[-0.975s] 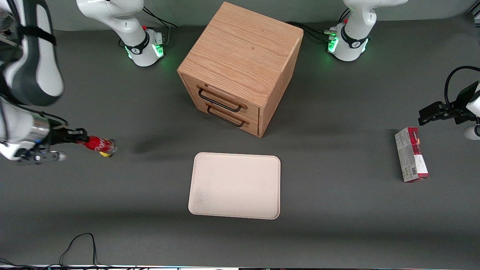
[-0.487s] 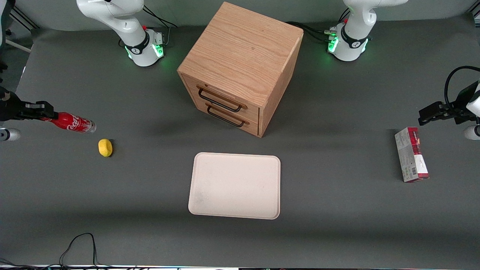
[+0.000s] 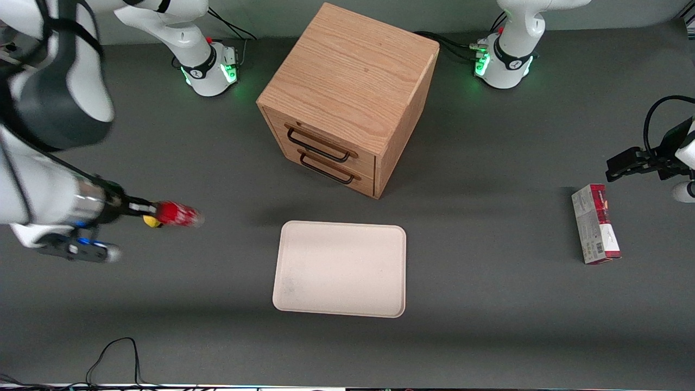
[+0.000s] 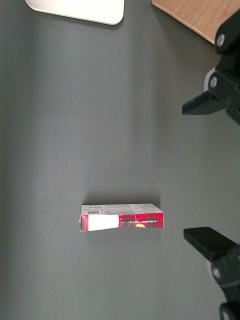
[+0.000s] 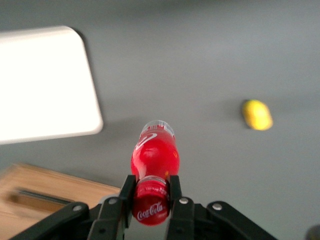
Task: Place coke bottle on tray
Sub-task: 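Carry the bottle over the white tray's corner and stand it upright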
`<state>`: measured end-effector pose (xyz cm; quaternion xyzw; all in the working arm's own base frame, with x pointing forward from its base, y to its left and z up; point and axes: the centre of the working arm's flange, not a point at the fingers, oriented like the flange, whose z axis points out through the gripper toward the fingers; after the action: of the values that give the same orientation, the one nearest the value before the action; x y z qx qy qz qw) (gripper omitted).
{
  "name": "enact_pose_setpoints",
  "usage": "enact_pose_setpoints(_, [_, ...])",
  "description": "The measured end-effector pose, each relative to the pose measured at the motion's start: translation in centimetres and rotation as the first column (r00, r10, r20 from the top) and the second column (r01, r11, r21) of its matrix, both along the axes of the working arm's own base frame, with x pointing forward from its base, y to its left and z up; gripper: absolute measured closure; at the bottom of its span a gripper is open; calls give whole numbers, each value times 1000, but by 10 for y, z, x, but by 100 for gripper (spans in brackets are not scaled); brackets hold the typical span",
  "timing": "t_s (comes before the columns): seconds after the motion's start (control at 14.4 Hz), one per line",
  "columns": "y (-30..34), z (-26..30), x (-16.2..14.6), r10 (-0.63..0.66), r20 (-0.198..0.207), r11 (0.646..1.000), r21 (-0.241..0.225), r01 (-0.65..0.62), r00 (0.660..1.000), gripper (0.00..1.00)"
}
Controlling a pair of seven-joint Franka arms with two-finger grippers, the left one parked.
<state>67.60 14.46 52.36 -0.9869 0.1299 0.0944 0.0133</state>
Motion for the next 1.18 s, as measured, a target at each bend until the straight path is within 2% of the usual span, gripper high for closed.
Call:
enact_pose_setpoints(0.14, [41,-34,22,-108,56,994,28,106,993,69])
enact_pose_setpoints(0.42, [101,-111,52,-282,168,959,31,281,945,69])
enact_pose_setpoints(0.63, [121,-149,62,-346,195,938,52,342,918,69])
enact_pose_setpoints(0.91, [145,-171,61,-379,253,922,19,387,890,69])
enact_pose_setpoints(1.18, [157,-175,59,-395,262,915,29,402,880,69])
